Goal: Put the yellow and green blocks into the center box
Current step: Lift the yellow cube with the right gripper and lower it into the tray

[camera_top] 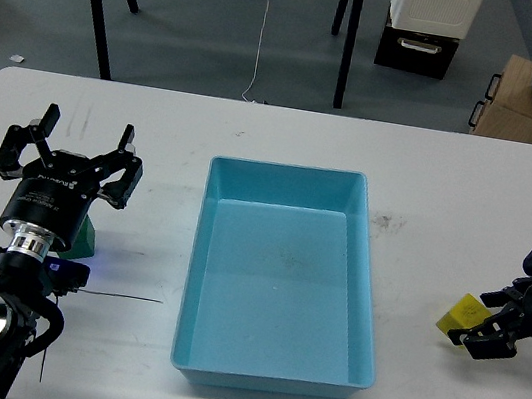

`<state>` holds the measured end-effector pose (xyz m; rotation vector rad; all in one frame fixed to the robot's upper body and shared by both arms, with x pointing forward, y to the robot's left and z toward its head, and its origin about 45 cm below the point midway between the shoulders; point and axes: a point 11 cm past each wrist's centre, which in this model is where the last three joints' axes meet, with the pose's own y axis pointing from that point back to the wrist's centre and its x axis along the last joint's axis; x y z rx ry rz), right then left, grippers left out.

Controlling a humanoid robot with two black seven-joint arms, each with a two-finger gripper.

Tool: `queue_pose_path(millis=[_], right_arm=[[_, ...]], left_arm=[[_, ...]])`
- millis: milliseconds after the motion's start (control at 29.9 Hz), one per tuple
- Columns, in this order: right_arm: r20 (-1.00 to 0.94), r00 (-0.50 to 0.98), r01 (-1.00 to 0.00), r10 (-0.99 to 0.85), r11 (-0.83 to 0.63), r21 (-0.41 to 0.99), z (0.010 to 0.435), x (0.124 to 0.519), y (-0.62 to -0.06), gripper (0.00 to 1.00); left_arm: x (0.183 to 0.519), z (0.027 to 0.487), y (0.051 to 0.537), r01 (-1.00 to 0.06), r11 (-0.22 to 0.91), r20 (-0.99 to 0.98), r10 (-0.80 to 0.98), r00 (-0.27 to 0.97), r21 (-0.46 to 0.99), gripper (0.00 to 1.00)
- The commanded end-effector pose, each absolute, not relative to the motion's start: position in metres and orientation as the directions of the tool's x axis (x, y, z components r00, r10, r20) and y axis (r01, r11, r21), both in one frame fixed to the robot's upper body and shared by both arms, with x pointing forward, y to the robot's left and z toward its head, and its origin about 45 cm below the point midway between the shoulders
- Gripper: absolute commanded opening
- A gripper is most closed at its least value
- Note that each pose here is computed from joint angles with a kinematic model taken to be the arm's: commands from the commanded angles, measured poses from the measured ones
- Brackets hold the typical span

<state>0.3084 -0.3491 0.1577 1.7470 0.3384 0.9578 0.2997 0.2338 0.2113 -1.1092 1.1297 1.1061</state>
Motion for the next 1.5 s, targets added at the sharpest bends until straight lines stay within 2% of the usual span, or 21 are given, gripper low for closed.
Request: queue_pose_path(millis=[0,100,234,267,334,468,601,668,869,1036,1169,1470], right_arm=[[0.434,0.631,-0.207,0.643,-0.400,0.893,0.154,0.307,-0.344,0.94],[0.433,0.631,-0.207,0.643,-0.398,0.894,0.155,0.307,-0.345,0.92],[0.433,0.631,-0.207,0.644,-0.398,0.894,0.155,0.307,-0.345,0.82],[0.433,0.629,-0.206,0.646,-0.398,0.894,0.155,0.307,-0.345,0.77],[0.426,0.618,-0.204,0.660,-0.389,0.898,0.154,0.306,-0.346,0.60],[0.418,0.606,-0.203,0.677,-0.377,0.904,0.154,0.307,-0.348,0.42],[0.407,0.567,-0.214,0.716,-0.349,0.912,0.158,0.311,-0.351,0.16],[0.426,0.554,-0.245,0.716,-0.349,0.905,0.166,0.321,-0.351,0.09],[0.565,0.409,-0.433,0.717,-0.392,0.811,0.252,0.385,-0.326,0.02],[0.625,0.263,-0.517,0.735,-0.439,0.734,0.318,0.415,-0.292,0.02],[0.631,0.182,-0.471,0.754,-0.496,0.729,0.328,0.421,-0.240,0.02],[0.558,0.076,-0.236,0.826,-0.529,0.815,0.278,0.395,-0.128,0.02]], left_arm=[[0.300,0.212,0.235,-0.990,0.107,-0.992,0.082,0.096,-0.087,1.00],[0.300,0.212,0.235,-0.991,0.107,-0.992,0.080,0.095,-0.086,1.00],[0.300,0.212,0.235,-0.991,0.107,-0.992,0.080,0.095,-0.086,1.00],[0.300,0.212,0.235,-0.991,0.107,-0.992,0.080,0.095,-0.086,1.00],[0.300,0.212,0.235,-0.991,0.105,-0.992,0.080,0.095,-0.086,1.00],[0.300,0.211,0.236,-0.991,0.105,-0.992,0.081,0.093,-0.085,1.00],[0.300,0.211,0.236,-0.991,0.105,-0.992,0.081,0.093,-0.085,1.00],[0.300,0.211,0.236,-0.991,0.105,-0.992,0.081,0.093,-0.085,1.00],[0.300,0.211,0.236,-0.991,0.105,-0.992,0.081,0.093,-0.085,1.00],[0.300,0.212,0.235,-0.991,0.105,-0.992,0.080,0.095,-0.086,1.00],[0.300,0.212,0.235,-0.991,0.105,-0.992,0.082,0.094,-0.085,1.00],[0.301,0.213,0.239,-0.992,0.094,-0.992,0.084,0.097,-0.089,1.00]])
